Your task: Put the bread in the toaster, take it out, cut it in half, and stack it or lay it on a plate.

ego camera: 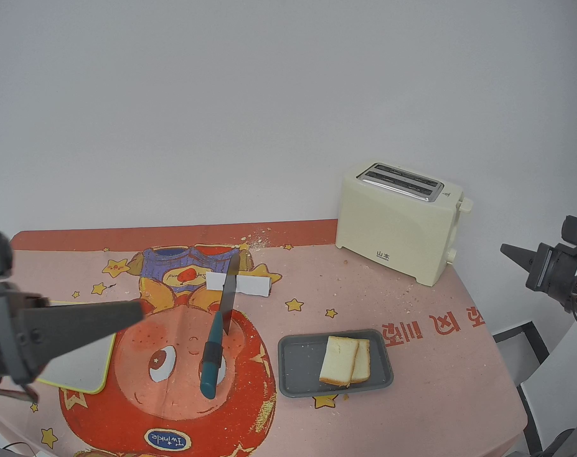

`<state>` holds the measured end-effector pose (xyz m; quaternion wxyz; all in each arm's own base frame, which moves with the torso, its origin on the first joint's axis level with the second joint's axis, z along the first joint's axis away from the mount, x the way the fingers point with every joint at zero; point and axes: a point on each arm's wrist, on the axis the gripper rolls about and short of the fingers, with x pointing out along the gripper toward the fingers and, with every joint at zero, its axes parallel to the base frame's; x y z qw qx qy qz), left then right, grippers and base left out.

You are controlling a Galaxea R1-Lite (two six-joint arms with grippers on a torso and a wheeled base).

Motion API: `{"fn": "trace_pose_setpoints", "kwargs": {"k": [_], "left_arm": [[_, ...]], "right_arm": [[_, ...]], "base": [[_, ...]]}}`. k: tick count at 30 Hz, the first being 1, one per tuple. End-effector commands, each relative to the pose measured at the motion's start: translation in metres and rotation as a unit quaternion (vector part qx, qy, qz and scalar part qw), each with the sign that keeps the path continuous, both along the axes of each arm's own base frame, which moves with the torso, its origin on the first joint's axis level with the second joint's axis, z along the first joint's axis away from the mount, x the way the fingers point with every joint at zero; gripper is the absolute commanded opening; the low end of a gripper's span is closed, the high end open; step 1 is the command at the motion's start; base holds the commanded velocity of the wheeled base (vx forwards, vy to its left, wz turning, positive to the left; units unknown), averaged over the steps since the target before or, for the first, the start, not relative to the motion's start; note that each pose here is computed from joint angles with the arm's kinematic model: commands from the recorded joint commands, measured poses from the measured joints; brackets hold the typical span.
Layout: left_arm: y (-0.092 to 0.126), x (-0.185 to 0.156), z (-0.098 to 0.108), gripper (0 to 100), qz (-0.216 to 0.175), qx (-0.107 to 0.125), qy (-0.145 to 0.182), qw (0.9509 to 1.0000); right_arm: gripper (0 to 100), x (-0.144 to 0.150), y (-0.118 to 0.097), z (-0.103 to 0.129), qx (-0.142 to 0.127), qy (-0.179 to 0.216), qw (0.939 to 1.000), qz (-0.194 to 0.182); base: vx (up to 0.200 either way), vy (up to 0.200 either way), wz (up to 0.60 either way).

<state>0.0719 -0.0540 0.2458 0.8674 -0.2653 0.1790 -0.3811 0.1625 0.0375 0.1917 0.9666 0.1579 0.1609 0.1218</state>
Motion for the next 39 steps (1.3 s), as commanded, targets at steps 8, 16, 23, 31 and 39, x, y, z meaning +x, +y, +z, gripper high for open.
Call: {"fn": "trace_pose_setpoints", "kwargs": {"k": [8, 16, 23, 31, 39], "left_arm": [[0.049, -0.069, -0.039, 100, 0.151, 0.002, -0.139, 0.9788], [0.052, -0.074, -0.059, 100, 0.185, 0.052, -0.164, 0.9674], [0.055, -0.080, -0.075, 100, 0.216, 0.067, -0.174, 0.9583], [0.056, -0.084, -0.095, 100, 0.248, 0.098, -0.179, 0.9470], [0.059, -0.100, -0.120, 100, 0.255, 0.129, -0.152, 0.9460]], "right_arm": [[0, -0.097, -0.029, 0.004, -0.026, -0.113, 0.9916, -0.056], [0, -0.113, -0.033, -0.010, -0.052, -0.115, 0.9891, -0.075], [0, -0.130, -0.034, -0.031, -0.051, -0.125, 0.9883, -0.071], [0, -0.146, -0.035, -0.054, -0.061, -0.140, 0.9861, -0.065], [0, -0.156, -0.035, -0.076, -0.077, -0.147, 0.9833, -0.076]], "base": [[0.000, 0.000, 0.00], [0.000, 0.000, 0.00], [0.000, 0.000, 0.00], [0.000, 0.000, 0.00], [0.000, 0.000, 0.00]]}}
